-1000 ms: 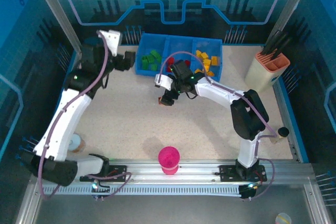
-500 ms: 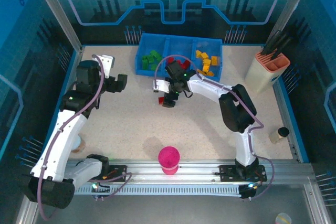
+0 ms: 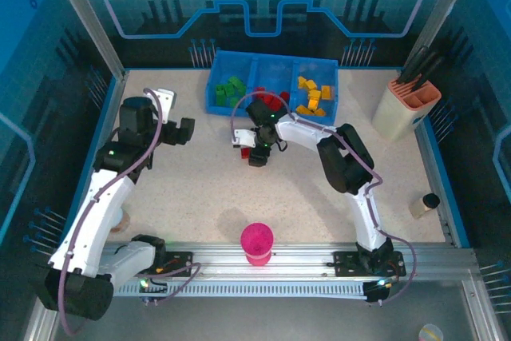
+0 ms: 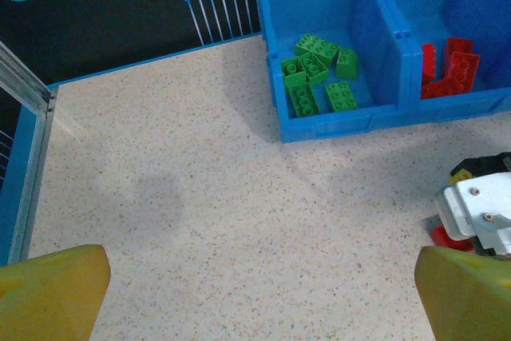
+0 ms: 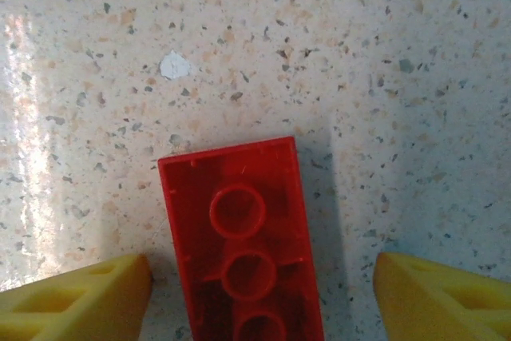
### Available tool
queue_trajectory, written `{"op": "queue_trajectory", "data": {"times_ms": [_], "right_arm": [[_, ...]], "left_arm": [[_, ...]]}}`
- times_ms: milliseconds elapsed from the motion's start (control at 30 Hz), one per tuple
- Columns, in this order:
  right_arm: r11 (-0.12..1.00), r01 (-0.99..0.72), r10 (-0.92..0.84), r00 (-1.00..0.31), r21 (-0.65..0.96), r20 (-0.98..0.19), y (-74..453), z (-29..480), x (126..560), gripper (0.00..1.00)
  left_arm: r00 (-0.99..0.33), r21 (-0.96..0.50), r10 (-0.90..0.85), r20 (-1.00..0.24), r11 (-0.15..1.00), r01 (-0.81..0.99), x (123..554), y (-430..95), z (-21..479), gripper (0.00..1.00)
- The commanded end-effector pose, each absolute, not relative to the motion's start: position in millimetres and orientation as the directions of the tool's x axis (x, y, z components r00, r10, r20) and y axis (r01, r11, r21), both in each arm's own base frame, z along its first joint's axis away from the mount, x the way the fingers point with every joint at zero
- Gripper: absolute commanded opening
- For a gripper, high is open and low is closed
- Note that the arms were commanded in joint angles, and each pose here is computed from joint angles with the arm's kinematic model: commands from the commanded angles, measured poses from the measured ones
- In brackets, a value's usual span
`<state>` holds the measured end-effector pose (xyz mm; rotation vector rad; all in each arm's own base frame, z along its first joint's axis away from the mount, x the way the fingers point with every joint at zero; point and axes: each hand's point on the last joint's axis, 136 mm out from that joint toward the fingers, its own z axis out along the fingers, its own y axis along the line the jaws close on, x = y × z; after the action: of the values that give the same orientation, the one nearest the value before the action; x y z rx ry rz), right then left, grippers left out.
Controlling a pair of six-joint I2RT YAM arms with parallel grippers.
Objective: Sort the legos into containers by color
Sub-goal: Pick up the lego from the center of the table.
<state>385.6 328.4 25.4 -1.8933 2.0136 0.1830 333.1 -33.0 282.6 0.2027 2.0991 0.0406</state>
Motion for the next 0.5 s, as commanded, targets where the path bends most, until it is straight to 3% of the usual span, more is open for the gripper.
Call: {"op": "queue_trajectory", "data": {"times_ms": [0,233,467], "right_arm": [[0.078,-0.987,-0.945,-0.028,-0.143,-0.325,332,14,385,0.68],[0.054,-0.986,-0.962,-0.010,-0.157,-0.274,326,-2,382,0.56],[0.083,-0.982,-0.962,-0.034,-0.172,-0.272,321,7,386,0.33]], "left_arm": [[-0.481,0.131,0.168,-0.860,0.985,0.110,336,-27,284,0.99],[-0.491,0.132,0.168,-0.855,0.985,0.106,340,-27,283,0.99],[-0.498,0.133,0.166,-0.851,0.986,0.102,340,-26,279,0.99]]}}
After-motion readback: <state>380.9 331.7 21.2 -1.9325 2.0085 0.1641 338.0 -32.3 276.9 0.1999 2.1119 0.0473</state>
